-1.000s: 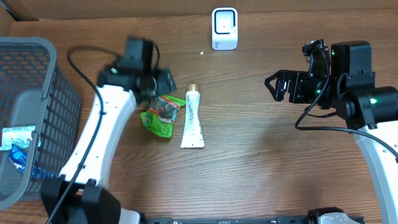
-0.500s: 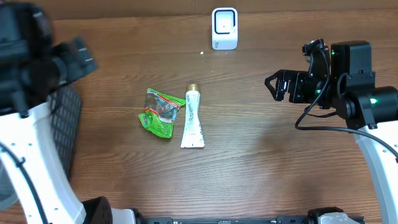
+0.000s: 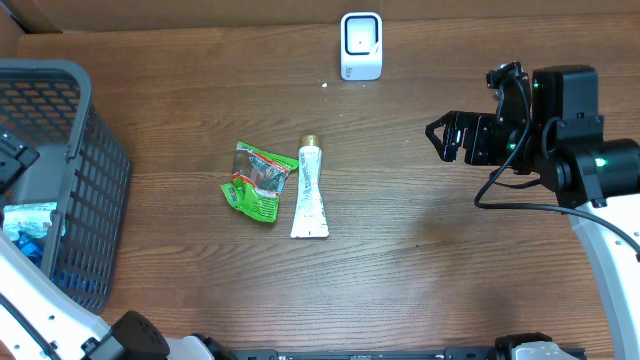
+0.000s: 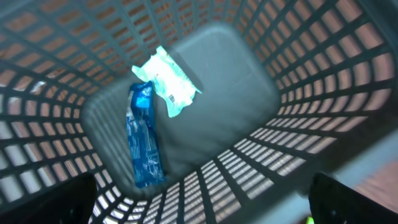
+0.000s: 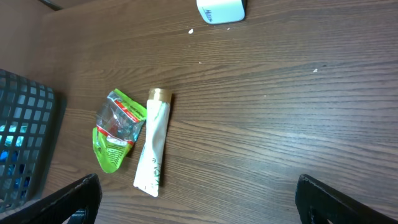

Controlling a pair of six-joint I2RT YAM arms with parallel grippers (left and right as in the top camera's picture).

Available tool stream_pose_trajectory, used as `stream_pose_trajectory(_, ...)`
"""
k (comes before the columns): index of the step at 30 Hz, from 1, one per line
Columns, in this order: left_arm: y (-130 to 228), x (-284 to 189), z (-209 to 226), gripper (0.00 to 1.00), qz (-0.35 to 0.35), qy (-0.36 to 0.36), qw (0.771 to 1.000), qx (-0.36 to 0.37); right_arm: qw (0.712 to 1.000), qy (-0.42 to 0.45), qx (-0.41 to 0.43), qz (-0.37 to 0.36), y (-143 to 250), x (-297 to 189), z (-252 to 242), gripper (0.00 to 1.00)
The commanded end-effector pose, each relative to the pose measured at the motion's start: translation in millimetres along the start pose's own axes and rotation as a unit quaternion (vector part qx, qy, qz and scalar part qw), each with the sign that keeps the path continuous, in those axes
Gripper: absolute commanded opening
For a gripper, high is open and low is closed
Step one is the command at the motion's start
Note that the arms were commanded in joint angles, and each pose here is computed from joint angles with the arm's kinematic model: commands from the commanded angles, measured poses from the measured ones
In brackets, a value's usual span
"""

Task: Scan the item barcode
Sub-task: 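Reach the left gripper into the basket and grasp the blue packet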

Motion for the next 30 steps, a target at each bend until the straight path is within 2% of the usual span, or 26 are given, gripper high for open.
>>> stream_pose_trajectory(1,13.2,30.7,1.3,0.99,0.034,-0.002,0.999,0.023,1.000,-0.001,-0.008,-0.016,-9.2,-6.7,3.2,1.00)
stream_pose_trajectory(15,65.3,134.8,18.5,0.97,0.094,-0.032,0.995,0.027,1.000,-0.001,-0.008,-0.016,-9.3,-6.7,3.2,1.00)
stream_pose_trajectory(22,88.3,162.8,28.1,0.95,0.110,-0.040,0.993,0.028,1.000,-0.001,-0.008,-0.016,-9.3,-6.7,3.2,1.00)
stream_pose_trajectory(26,86.2,164.9,27.4,0.95,0.102,-0.038,0.994,0.028,1.000,-0.001,-0.008,-0.016,-9.2,-6.7,3.2,1.00)
stream_pose_trajectory(30,80.4,159.4,13.7,0.97,0.103,0.001,0.995,0.006,1.000,-0.001,-0.008,-0.016,-9.3,-6.7,3.2,1.00)
Point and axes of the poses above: each gripper's point midway between its finger pads, its own x axis out along the fingers, its own z axis along the line the jaws close on, y = z × x, the point moved 4 cm from there along -x, back along the fingers, and after that the axes turned 15 degrees about -x, right-handed, at the moved point
